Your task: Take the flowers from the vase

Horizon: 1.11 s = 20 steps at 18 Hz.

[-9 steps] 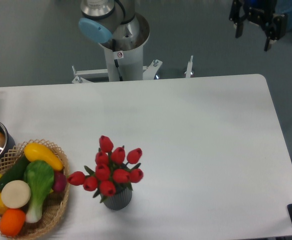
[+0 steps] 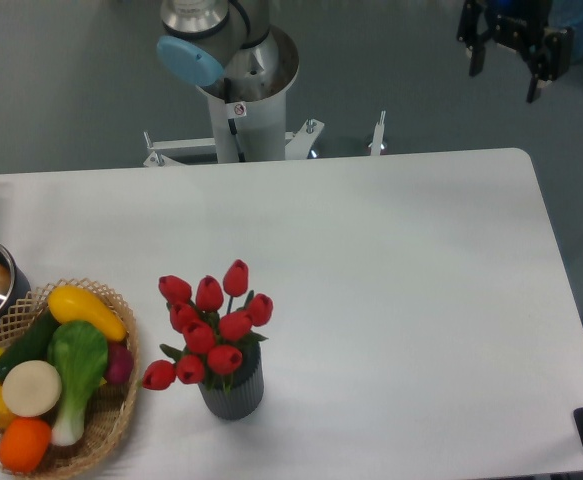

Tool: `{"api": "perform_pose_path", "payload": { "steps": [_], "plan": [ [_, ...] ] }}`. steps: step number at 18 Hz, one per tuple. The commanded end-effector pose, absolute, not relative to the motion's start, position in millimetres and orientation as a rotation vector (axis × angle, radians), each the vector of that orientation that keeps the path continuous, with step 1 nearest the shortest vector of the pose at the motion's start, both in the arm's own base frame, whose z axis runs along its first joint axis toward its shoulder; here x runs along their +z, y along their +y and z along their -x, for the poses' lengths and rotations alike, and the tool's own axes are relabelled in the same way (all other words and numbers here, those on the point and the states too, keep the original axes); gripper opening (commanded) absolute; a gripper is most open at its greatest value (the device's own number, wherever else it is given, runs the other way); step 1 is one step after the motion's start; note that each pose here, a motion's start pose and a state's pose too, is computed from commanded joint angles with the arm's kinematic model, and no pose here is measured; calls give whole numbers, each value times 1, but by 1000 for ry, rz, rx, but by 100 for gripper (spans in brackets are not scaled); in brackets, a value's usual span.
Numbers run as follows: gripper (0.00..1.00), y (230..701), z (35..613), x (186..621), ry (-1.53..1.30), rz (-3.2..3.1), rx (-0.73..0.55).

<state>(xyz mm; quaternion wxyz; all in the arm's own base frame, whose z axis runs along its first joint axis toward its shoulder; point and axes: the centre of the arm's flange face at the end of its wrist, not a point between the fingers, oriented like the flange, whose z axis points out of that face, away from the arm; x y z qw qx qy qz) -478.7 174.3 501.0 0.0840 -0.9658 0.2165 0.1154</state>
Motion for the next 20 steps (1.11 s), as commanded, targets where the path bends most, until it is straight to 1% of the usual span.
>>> {"api": "perform_pose_path", "payload": {
  "steps": [6,11,15,16,17,20],
  "plan": [
    [100,176,477,497,642,2876,333],
    [100,185,476,488,435,2799,303],
    [100,194,463,470,298,2696,401],
    [100,197,461,466,257,2672,409],
    [100,201,459,462,213,2642,398],
    [100,214,457,458,69,2547,310]
  ]
}}
